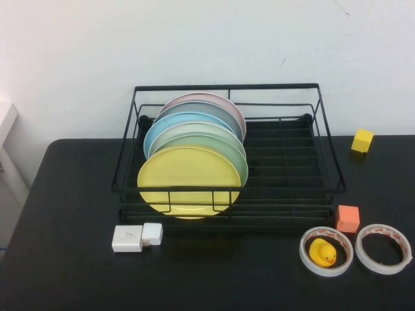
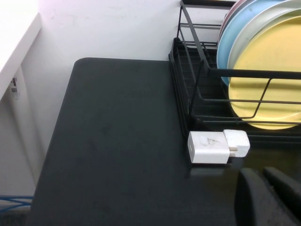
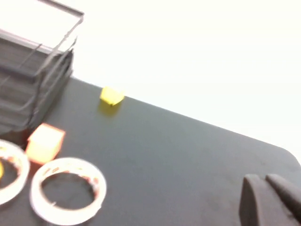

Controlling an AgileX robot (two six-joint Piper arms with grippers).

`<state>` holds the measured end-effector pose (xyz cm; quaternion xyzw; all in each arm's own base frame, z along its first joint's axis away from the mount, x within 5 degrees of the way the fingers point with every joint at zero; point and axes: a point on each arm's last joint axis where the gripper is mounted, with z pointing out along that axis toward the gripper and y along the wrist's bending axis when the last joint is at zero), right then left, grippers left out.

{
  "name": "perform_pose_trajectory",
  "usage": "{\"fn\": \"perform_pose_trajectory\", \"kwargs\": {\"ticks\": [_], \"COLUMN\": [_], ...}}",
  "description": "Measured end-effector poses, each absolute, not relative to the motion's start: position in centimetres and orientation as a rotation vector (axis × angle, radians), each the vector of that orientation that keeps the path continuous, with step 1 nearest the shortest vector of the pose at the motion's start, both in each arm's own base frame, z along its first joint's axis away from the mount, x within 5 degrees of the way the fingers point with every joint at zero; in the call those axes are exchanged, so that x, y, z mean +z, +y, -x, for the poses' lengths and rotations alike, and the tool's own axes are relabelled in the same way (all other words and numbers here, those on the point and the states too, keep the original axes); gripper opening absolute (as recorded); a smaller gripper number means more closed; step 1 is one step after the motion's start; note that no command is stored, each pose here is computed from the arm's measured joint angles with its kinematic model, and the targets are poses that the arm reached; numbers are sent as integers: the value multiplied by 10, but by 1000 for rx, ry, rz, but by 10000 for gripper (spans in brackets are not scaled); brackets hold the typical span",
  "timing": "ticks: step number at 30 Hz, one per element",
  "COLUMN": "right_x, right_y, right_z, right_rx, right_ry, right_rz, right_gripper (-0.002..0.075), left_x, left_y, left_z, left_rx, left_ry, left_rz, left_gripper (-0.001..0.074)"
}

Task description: Place plate on rack

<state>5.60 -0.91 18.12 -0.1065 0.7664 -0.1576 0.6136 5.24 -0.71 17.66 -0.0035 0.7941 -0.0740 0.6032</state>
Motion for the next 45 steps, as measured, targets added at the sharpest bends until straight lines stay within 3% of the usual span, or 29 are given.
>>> {"fn": "perform_pose_trajectory", "kwargs": {"ticks": [11,16,23,45], "right_x": [171,171,170,170], "right_y": [-13,-13,-5,-4], "right_z": [-50,-50,-51,-51], "right_rx": [-361,-351,-174,-123], "right_ry": [1904,1909,1907,1911], "right_rz": [172,165,102,51], "right_gripper": [-2,-2,-2,-2], "left_x": [177,177,177,176], "left_y": [-7,-7,-7,-7], "left_z": [-52,-52,-52,-52], "left_rx": [-171,-173,-172,-173], "left_ry": [1839,1839,1839,1841], "left_rz": [8,9,7,9], "left_gripper": [0,0,0,-1]}}
